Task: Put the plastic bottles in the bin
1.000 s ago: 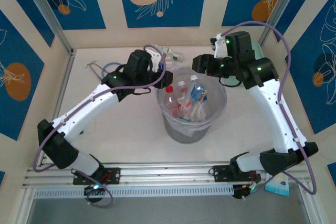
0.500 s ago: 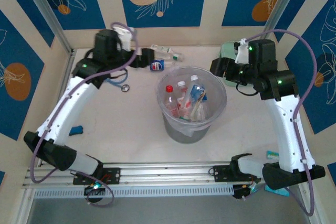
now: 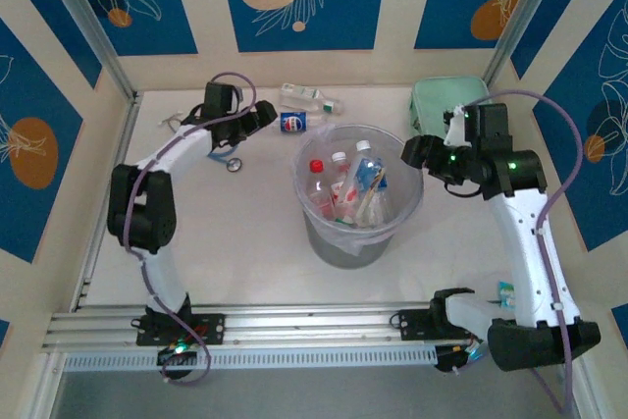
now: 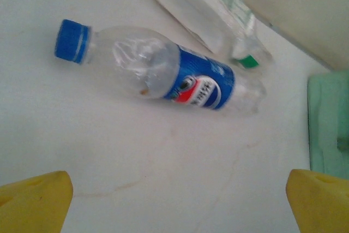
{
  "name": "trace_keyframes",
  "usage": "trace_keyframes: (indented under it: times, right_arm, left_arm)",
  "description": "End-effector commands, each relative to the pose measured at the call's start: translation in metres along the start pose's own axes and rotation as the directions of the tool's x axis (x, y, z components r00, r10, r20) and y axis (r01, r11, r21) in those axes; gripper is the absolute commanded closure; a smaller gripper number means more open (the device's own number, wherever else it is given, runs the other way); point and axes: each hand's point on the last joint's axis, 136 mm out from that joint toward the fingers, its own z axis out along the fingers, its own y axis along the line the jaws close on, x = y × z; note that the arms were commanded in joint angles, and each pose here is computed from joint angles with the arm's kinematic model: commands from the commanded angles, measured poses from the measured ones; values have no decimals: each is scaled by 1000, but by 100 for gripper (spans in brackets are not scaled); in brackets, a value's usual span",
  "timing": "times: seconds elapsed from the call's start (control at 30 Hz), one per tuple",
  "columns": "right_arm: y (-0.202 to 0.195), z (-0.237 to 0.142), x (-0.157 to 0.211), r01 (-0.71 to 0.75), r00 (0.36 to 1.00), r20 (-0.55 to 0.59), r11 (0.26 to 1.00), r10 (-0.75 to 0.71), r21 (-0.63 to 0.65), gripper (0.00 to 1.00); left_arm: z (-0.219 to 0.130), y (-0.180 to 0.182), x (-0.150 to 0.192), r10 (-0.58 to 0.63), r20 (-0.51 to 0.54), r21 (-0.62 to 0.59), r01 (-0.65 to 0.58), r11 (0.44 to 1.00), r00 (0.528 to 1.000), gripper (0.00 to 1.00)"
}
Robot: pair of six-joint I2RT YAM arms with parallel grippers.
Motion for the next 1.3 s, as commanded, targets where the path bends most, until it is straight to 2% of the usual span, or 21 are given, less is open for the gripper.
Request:
trace_keyframes:
  times: [0.0,0.1,0.17,0.43,0.53,0.63,0.7,0.8,1.03,1.27]
  right_arm:
    - [-10,-3,12,-59,998,-21,998,58,-29,35]
    - [-14,-9,15,-77,997,-13,996,76,-51,35]
    - [-13,-14,19,-80,997,-9,995,80,-66,35]
    - [-24,-22,37,-103,994,-35,991,101,-81,34]
    - [-23,-31,33,-106,994,-24,990,104,-93,34]
    - [-23,-40,27,-103,995,4,991,104,-85,34]
    - [-25,-42,26,-113,993,15,990,114,-84,34]
    - [-29,-41,26,-124,992,21,988,126,-87,34]
    - [-35,-37,22,-133,990,26,988,136,-78,34]
    - [-37,-36,22,-138,990,30,987,141,-78,34]
  left_arm:
    - [8,-15,-46,-151,156,85,139,987,976,0]
    - [31,0,-50,-294,180,89,283,955,939,0]
    - [40,3,-52,-334,193,86,323,943,923,0]
    - [75,4,-52,-380,196,32,381,924,904,0]
    - [88,3,-54,-405,221,47,405,913,887,2]
    - [100,1,-46,-425,197,33,427,904,884,3]
    - [101,5,-36,-436,201,8,443,896,877,4]
    - [98,10,-27,-431,264,-18,451,892,863,8]
    - [109,7,-18,-434,254,-43,458,888,865,7]
    - [129,6,-7,-511,222,-18,527,850,831,5]
